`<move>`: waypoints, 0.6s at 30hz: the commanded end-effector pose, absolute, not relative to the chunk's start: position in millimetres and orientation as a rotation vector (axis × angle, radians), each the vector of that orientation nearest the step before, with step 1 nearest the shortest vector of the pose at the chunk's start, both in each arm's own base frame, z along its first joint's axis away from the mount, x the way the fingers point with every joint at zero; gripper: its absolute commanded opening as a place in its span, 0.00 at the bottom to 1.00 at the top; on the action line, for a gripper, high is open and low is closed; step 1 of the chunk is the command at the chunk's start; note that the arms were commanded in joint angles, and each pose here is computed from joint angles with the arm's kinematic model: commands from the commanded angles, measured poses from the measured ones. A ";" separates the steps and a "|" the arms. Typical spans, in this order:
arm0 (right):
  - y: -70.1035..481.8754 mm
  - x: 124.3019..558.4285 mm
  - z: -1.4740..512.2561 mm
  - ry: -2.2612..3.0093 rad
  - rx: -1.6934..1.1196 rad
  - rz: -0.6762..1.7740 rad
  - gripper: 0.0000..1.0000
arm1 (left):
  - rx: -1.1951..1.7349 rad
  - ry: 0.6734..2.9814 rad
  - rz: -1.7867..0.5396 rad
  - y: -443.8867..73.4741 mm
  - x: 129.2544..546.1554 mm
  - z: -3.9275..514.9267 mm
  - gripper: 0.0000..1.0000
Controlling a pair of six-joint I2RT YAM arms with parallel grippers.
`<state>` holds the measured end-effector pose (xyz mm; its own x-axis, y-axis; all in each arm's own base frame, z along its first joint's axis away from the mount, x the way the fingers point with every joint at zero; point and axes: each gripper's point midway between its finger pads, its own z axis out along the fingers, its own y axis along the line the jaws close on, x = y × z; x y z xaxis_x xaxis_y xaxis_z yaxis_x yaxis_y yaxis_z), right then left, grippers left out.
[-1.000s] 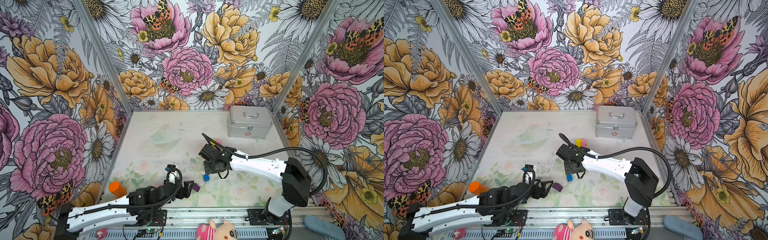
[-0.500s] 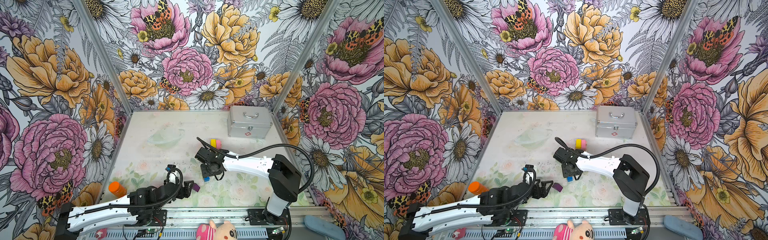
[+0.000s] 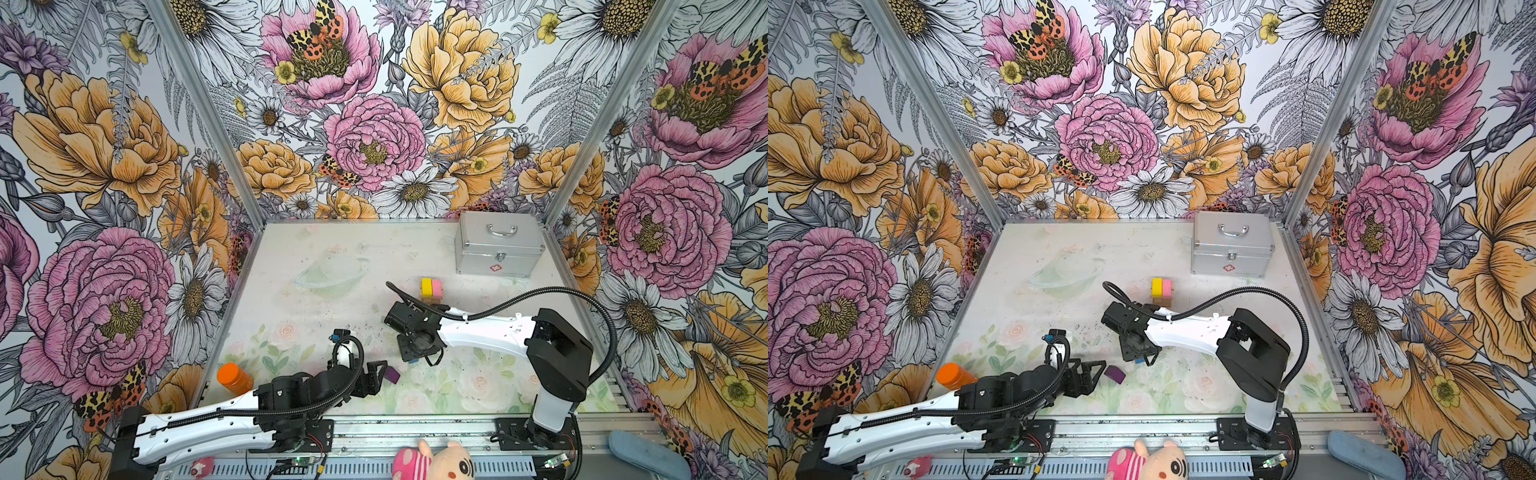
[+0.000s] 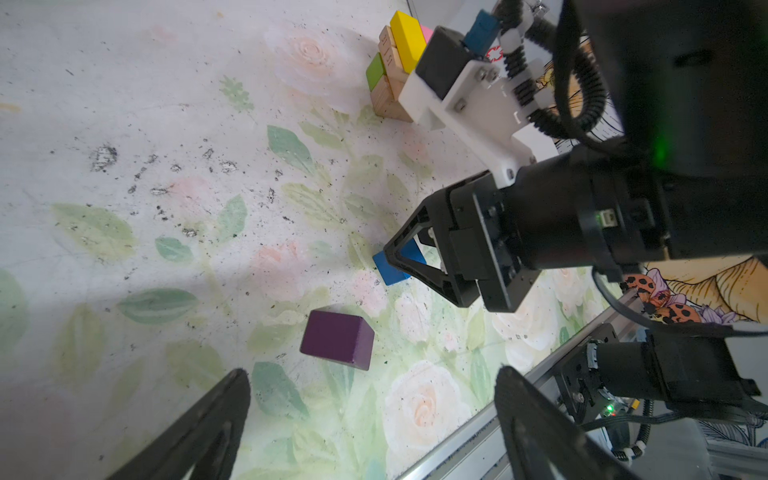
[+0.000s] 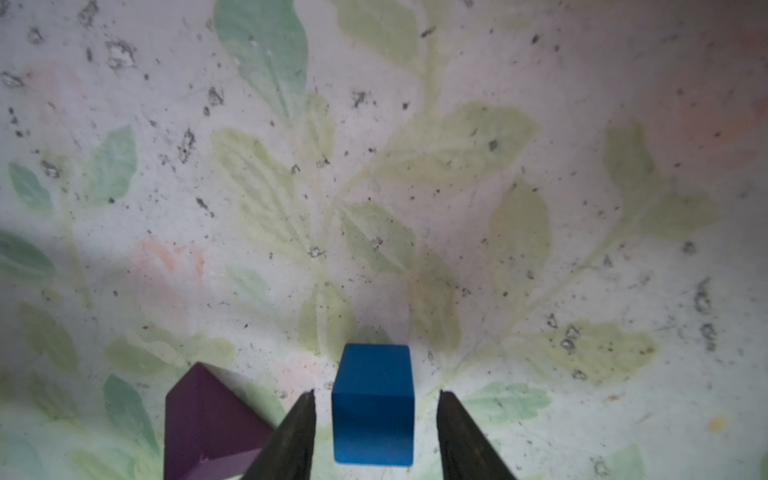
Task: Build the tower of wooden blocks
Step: 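Lower the open right gripper around the blue cube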
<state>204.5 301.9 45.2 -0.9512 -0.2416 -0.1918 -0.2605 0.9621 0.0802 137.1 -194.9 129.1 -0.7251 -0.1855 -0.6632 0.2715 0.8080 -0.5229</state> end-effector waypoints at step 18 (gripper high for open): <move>305.0 201.4 35.3 2.948 -0.383 0.151 0.42 | 0.049 2.232 -0.766 -190.2 140.2 128.0 0.93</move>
<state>203.8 303.1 39.8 -0.9533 -0.2421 -0.1806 -0.2596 0.9624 0.0797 137.1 -194.8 128.9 -0.7250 -0.1855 -0.6633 0.2713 0.8083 -0.5225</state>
